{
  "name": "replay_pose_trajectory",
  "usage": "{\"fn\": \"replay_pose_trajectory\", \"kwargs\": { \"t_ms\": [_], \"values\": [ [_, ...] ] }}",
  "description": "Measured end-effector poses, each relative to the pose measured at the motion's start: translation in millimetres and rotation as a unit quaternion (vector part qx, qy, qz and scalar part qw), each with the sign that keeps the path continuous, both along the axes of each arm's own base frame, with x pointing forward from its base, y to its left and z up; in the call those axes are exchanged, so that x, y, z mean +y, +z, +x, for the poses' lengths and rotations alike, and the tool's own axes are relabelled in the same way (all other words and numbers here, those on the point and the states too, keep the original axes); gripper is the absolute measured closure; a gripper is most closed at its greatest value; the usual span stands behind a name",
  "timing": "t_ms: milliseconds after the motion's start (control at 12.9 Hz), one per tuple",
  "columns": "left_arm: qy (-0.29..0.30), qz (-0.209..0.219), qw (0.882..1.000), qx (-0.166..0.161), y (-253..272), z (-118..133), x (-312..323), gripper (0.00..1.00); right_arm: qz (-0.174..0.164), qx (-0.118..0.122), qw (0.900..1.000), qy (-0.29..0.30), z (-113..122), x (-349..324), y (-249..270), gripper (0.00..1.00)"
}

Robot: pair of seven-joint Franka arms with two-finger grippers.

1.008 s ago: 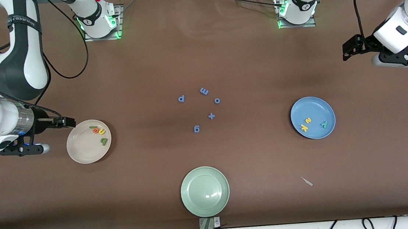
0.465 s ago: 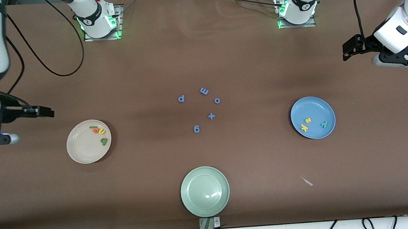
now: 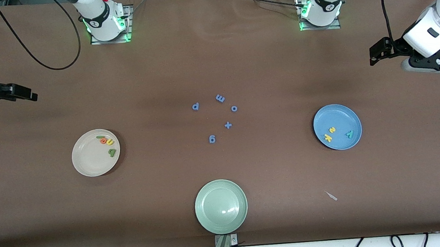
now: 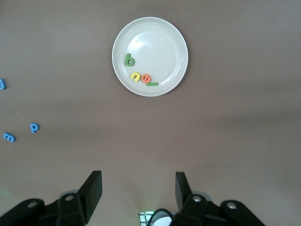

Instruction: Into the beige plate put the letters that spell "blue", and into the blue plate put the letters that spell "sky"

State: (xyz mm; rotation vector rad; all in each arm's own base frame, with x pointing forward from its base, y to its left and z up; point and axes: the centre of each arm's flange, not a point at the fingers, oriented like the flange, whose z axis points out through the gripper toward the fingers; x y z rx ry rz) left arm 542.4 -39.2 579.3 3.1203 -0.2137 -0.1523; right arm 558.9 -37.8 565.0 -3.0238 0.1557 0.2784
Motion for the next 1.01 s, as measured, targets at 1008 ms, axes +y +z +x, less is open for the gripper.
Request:
{"fn": "replay_pose_trajectory", "kwargs": {
  "t_ms": [1008],
  "values": [
    [0.0, 0.0, 1.0, 0.0, 0, 0, 0, 0.0, -0.024, -0.016, 0.999, 0.017, -4, 15, 19, 0.0]
  ]
}}
